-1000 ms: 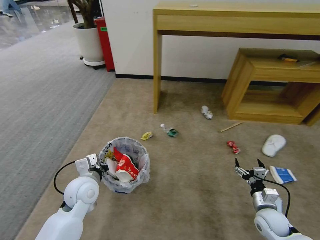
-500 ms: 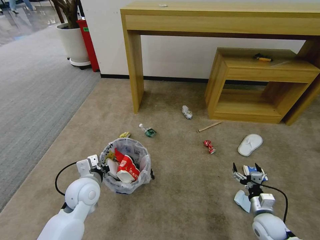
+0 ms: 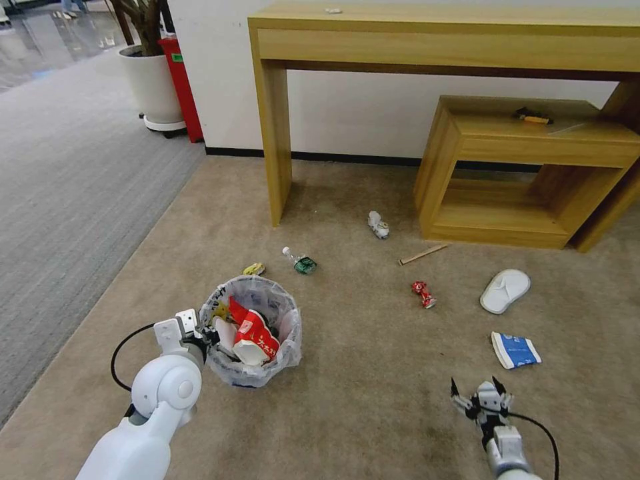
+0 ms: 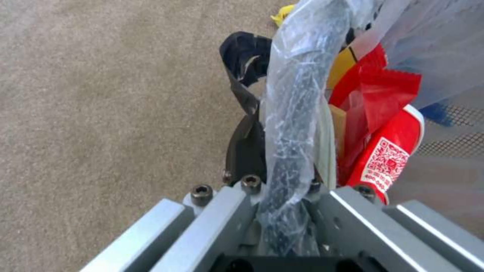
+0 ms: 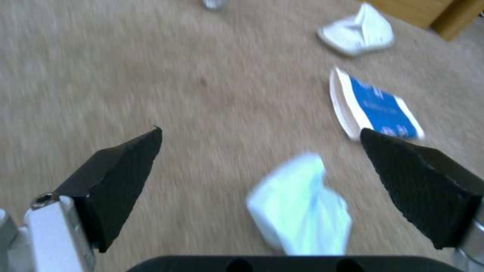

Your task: Pick up the trash bin and place the garbage on the floor into it.

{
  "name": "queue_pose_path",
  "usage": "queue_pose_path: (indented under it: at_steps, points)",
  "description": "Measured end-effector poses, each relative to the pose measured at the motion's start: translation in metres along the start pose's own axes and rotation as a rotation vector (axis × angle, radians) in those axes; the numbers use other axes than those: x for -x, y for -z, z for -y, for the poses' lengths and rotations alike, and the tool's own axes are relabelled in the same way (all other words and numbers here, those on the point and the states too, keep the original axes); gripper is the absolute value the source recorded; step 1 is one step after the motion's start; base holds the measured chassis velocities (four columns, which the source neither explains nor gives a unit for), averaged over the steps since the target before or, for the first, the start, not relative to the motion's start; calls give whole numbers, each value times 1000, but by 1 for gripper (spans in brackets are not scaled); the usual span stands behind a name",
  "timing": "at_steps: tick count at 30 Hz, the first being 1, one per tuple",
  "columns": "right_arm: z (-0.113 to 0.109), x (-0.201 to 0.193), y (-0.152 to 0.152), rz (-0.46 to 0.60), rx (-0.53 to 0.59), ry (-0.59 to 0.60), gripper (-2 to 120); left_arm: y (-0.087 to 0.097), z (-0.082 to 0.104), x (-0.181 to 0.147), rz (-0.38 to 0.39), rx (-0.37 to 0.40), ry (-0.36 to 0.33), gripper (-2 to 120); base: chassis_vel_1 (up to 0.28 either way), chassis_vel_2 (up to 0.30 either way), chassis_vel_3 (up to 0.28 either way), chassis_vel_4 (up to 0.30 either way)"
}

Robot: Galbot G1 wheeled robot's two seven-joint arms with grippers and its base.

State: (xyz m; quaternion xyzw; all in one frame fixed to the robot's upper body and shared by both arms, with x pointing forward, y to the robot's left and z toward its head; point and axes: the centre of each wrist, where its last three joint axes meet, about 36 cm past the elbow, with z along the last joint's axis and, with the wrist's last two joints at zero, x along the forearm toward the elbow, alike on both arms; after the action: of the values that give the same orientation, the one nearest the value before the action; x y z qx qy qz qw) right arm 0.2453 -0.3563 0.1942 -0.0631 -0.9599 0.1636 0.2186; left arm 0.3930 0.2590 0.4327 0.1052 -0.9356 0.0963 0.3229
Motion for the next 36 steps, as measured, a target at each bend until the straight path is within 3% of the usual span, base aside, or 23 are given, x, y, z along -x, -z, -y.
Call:
queue_pose_path:
  at_steps: [6, 20, 36]
  points:
    - [11, -27, -24, -61, -88, -33, 100, -2, -1, 0, 3, 1, -1, 0, 0, 0, 0, 0]
    - [36, -14, -47, -86, -183, -89, 100, -12, -5, -12, 1, 7, -18, 0, 0, 0, 0, 0]
    - [26, 21, -63, -98, -203, -80, 100, -15, -6, -32, 10, 5, -33, 0, 0, 0, 0, 0]
